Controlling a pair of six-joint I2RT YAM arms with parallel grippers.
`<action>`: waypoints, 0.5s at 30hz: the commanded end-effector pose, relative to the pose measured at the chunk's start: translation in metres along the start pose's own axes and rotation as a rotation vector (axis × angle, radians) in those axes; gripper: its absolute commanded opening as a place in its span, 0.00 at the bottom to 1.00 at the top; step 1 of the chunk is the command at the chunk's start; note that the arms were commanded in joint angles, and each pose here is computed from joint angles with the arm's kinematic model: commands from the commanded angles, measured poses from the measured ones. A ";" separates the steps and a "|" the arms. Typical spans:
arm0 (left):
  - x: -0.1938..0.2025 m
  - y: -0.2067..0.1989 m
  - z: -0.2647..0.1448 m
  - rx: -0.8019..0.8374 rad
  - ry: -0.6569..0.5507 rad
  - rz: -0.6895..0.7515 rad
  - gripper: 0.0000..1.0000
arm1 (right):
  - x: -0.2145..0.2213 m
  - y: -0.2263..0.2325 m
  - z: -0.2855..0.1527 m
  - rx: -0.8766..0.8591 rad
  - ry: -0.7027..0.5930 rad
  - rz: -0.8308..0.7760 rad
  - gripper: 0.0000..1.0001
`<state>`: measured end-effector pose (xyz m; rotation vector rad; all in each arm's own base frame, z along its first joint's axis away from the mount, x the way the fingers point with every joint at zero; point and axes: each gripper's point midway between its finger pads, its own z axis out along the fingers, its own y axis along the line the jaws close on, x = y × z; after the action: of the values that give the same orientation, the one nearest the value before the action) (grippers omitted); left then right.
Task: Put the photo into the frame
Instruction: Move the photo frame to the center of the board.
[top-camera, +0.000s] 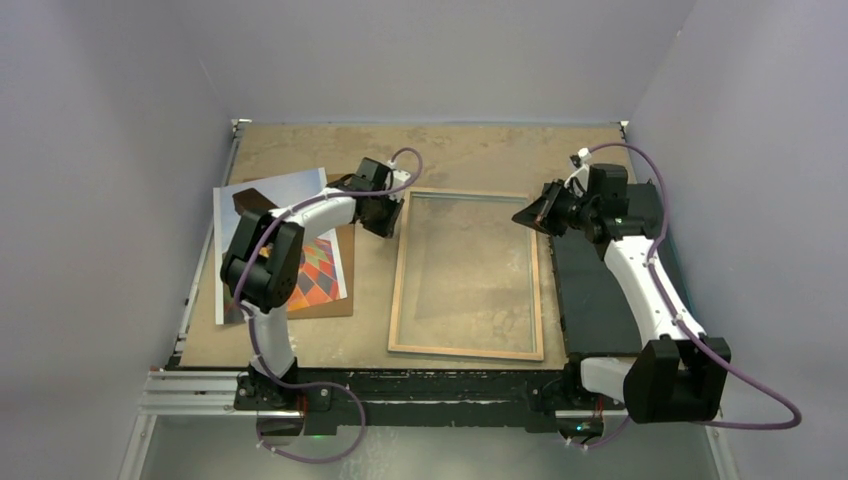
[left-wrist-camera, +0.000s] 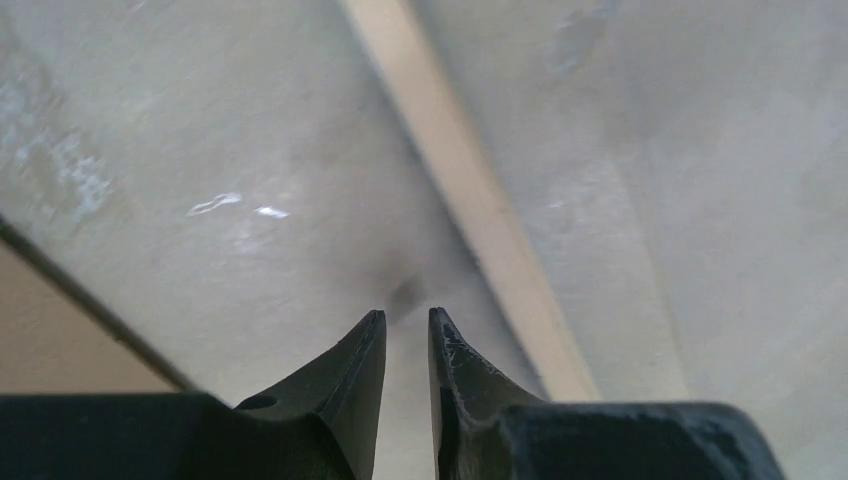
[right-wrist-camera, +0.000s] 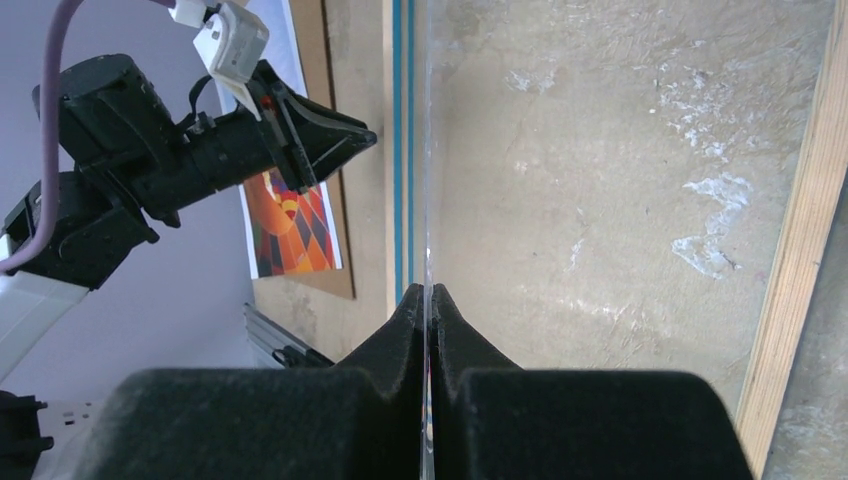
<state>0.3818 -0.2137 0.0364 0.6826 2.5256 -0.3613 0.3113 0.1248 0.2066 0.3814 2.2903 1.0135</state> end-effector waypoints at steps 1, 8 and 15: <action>0.017 0.037 0.000 -0.082 0.050 -0.072 0.23 | -0.008 -0.004 0.011 -0.016 -0.014 -0.023 0.00; 0.012 -0.017 -0.025 0.100 0.031 -0.060 0.59 | -0.001 -0.008 0.010 -0.006 -0.001 -0.005 0.00; 0.028 -0.042 -0.011 0.157 0.076 -0.040 0.66 | -0.001 -0.009 0.006 0.012 -0.006 -0.011 0.00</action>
<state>0.3441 -0.2217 0.0339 0.7076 2.6068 -0.4800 0.3169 0.1248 0.1838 0.4083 2.3305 1.0129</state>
